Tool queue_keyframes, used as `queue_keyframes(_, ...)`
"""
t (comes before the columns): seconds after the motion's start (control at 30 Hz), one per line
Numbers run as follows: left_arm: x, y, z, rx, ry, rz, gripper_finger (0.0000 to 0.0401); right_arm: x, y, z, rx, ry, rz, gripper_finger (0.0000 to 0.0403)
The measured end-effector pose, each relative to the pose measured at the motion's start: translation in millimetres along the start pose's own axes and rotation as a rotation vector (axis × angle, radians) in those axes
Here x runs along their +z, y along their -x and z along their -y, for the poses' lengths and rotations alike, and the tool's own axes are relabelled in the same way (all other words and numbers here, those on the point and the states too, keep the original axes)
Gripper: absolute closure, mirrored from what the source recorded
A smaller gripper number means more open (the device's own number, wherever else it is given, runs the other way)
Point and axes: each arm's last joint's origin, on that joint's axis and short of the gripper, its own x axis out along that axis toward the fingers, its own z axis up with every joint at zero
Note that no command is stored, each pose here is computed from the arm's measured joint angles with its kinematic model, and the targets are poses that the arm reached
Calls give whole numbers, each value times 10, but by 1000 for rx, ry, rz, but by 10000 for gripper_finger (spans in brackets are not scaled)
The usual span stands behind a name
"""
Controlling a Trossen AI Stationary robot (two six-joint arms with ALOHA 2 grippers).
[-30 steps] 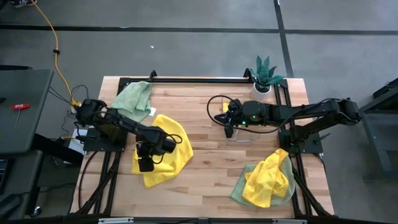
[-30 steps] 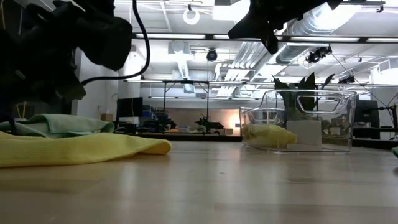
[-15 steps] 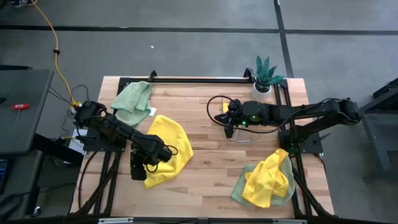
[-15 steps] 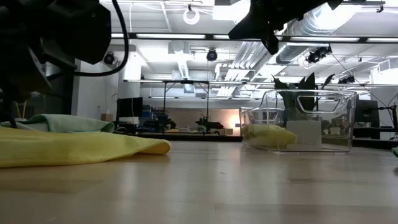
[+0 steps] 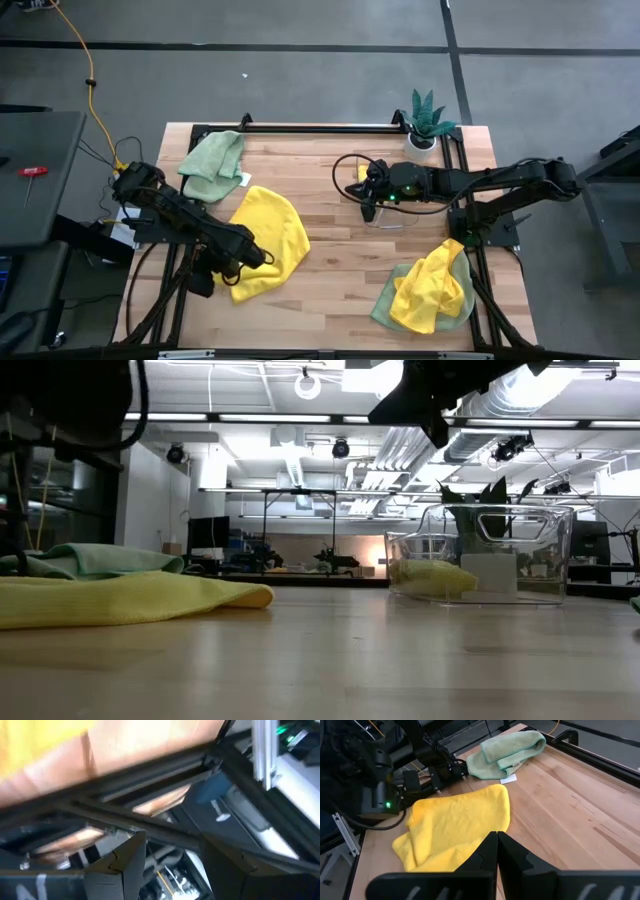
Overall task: Fold microfiber towels
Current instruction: Fold the top yellow microfiber towel
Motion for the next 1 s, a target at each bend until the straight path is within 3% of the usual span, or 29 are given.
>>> queue_keyframes(0.17,51,230,76,13,-58,115,227,-5,0,7,-15,1,-1,402)
queue_keyframes(0.4,198,549,59,219,-84,347,227,-7,0,12,-27,2,0,402)
queue_keyframes(0.5,219,589,-32,270,-51,379,227,-7,0,11,-27,2,0,402)
queue_keyframes(0.7,232,484,-233,261,28,351,227,-13,0,14,-29,3,-6,402)
queue_keyframes(1.0,312,251,-405,150,96,360,227,-32,1,23,-38,6,-25,402)
